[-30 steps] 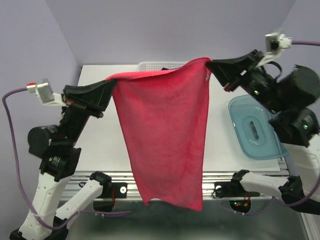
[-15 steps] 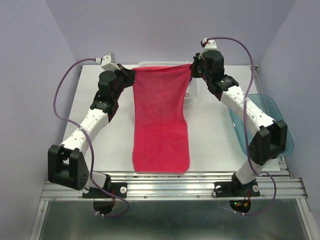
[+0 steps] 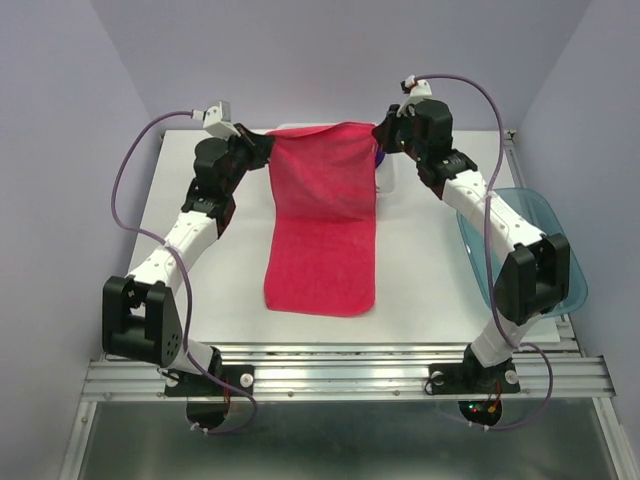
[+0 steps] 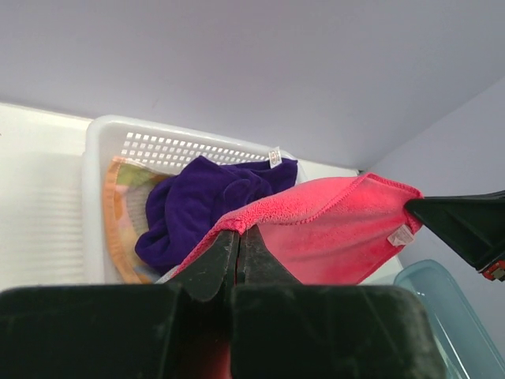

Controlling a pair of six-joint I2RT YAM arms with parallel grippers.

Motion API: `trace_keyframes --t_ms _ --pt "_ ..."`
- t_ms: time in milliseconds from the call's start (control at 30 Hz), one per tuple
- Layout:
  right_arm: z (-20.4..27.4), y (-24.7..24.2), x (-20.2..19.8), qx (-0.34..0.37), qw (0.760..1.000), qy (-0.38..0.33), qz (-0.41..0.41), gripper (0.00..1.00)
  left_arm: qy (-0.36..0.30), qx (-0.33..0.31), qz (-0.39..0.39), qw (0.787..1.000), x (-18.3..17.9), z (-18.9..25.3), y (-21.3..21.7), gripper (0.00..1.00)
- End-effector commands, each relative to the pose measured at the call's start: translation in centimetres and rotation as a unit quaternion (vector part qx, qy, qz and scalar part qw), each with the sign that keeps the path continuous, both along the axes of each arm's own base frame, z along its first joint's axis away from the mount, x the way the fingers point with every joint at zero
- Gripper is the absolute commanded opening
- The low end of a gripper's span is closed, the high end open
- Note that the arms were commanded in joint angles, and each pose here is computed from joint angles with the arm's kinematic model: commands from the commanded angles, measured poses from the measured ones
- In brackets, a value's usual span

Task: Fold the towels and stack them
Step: Fold the towel

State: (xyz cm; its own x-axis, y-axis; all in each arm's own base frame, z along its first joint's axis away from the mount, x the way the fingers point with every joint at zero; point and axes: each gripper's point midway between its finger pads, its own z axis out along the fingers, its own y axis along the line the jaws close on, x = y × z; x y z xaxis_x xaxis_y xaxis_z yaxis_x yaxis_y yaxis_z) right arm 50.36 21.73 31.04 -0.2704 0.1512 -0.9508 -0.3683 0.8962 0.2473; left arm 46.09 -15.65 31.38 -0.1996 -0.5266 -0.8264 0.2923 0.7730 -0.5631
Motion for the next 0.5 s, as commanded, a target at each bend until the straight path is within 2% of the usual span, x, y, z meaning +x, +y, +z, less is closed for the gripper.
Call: trace_keyframes --t_ms 0,67,100,233,267,467 --pt "3.5 0.3 -3.5 0.029 0.997 -0.044 0.05 0.01 -0.071 -0.025 -0.01 0.997 -3.7 4.7 0.7 0.0" --pt "4.4 0.3 -5.2 0.037 0.996 -0.052 0.064 0.01 -0.057 -0.026 -0.011 0.998 -4.7 3.1 0.8 0.0" --pt "2.8 0.5 -6.0 0.039 0.996 -0.034 0.076 0.01 -0.065 -0.03 -0.012 0.997 -5.7 3.6 1.1 0.0" --pt "2.7 0.4 -8.8 0.053 0.993 -0.031 0.1 0.01 -0.045 -0.04 -0.022 0.998 -7.8 1.3 1.1 0.0" --pt "1.1 0.4 -9.3 0.051 0.993 -0.014 0.102 0.01 -0.025 -0.042 -0.024 0.999 -8.2 -0.5 1.1 0.0" --pt "-2.5 0.9 -13.5 0.076 0.986 0.033 0.144 0.01 0.007 -0.058 -0.042 0.997 -11.0 -3.8 0.9 0.0"
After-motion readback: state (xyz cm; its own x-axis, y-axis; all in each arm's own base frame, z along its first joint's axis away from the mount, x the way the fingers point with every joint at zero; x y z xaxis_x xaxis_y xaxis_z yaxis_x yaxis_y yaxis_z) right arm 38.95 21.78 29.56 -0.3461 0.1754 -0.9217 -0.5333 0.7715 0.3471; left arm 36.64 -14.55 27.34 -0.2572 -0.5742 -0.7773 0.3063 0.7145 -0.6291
